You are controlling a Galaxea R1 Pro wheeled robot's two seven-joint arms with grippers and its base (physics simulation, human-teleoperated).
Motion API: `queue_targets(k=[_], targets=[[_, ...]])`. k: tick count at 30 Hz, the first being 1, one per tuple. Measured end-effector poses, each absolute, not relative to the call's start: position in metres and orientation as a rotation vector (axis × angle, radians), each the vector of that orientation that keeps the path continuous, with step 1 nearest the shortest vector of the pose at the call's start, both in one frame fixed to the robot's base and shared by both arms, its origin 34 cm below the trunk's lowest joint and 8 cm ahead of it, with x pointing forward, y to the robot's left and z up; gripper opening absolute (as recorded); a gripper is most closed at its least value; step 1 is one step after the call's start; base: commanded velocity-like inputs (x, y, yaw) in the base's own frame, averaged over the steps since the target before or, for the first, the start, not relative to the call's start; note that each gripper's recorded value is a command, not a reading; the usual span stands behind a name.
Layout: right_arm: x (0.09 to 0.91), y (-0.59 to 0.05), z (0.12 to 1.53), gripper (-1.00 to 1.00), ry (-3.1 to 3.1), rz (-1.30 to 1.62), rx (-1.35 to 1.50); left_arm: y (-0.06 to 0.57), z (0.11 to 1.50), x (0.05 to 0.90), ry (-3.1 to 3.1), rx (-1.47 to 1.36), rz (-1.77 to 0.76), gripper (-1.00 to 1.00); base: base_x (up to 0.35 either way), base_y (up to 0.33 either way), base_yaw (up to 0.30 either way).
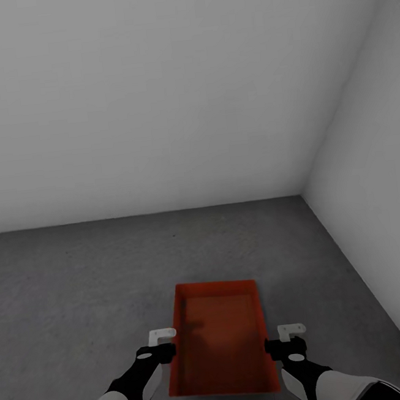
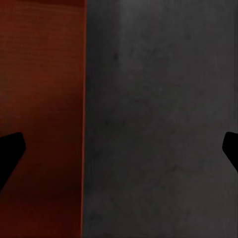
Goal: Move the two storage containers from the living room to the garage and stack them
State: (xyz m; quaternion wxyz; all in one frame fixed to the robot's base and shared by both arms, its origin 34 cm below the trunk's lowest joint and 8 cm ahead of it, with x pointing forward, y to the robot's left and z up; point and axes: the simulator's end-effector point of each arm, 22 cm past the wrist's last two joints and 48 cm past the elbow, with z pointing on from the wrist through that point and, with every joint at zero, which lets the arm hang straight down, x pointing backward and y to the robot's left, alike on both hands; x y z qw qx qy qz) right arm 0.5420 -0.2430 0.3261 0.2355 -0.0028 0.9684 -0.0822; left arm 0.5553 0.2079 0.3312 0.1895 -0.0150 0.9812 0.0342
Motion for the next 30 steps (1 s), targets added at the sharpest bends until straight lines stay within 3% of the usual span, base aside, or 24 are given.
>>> queue_targets(k=[30], targets=[[0.567, -0.244, 0.405, 1.0, 2.611, -0.226, -0.002, 0.207, 0.41, 0.579, 2.713, -0.045, 0.094, 1.0, 0.0, 0.0, 0.0]])
